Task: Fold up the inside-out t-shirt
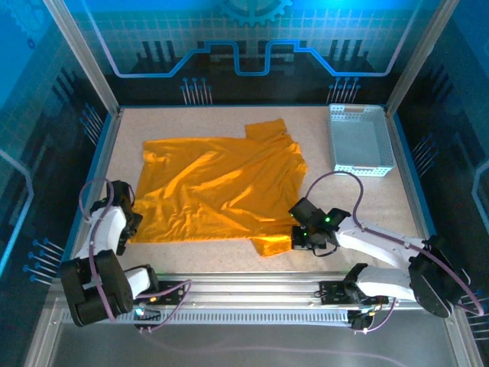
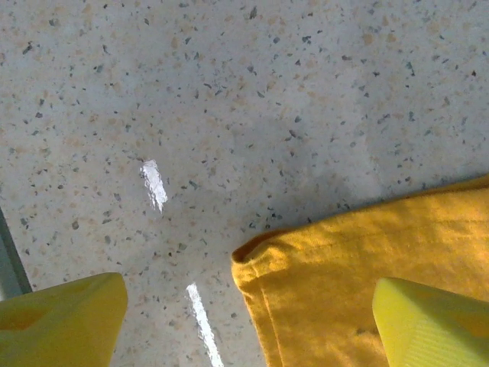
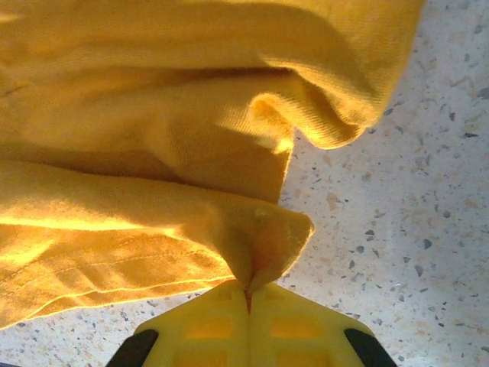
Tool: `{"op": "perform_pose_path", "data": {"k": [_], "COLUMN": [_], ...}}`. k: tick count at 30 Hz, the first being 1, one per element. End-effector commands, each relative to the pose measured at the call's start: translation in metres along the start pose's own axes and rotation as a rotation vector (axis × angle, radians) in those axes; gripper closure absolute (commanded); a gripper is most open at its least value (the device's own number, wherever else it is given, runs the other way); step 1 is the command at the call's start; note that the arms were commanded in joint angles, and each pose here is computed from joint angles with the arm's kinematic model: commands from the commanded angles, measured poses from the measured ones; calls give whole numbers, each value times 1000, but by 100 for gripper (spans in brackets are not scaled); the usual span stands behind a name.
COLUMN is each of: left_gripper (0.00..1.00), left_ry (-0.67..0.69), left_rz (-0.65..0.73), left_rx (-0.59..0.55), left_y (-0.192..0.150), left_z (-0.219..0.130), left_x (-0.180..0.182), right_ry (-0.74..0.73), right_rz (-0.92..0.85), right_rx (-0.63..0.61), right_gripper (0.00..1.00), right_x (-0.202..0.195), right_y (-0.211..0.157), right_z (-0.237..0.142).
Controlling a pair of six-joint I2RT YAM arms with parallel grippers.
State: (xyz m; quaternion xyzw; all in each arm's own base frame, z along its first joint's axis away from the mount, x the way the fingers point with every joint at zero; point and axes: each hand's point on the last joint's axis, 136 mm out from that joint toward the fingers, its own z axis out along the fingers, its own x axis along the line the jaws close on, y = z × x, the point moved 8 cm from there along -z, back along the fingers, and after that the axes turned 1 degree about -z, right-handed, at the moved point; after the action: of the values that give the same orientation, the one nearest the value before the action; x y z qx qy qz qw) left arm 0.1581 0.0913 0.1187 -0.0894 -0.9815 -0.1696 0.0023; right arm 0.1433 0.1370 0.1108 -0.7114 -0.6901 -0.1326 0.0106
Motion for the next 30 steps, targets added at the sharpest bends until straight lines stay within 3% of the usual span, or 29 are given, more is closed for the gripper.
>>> {"op": "perform_pose_path", "data": {"k": [1,18,22,30], "left_gripper": [16,23,34,70], "left_ry": [-13,-35,-52,-55], "left_rz": [7,7,2,-4], "left_rx": [10,180,179,172], "left_y": [3,-8,-5,-3], "left_z": [4,33,35,36], "left_x": [-3,-15,-18,-16], "right_ry": [5,-3,-4,-26], "right_rz": [8,-2,-3,9], "right_rx": [-17,-16,-18,-59], "right_gripper": [95,93,93,94], "right_x": [-1,3,2,-4], "right_y": [3,6,6,7], "right_z": [-7,-13,-14,-23]}}
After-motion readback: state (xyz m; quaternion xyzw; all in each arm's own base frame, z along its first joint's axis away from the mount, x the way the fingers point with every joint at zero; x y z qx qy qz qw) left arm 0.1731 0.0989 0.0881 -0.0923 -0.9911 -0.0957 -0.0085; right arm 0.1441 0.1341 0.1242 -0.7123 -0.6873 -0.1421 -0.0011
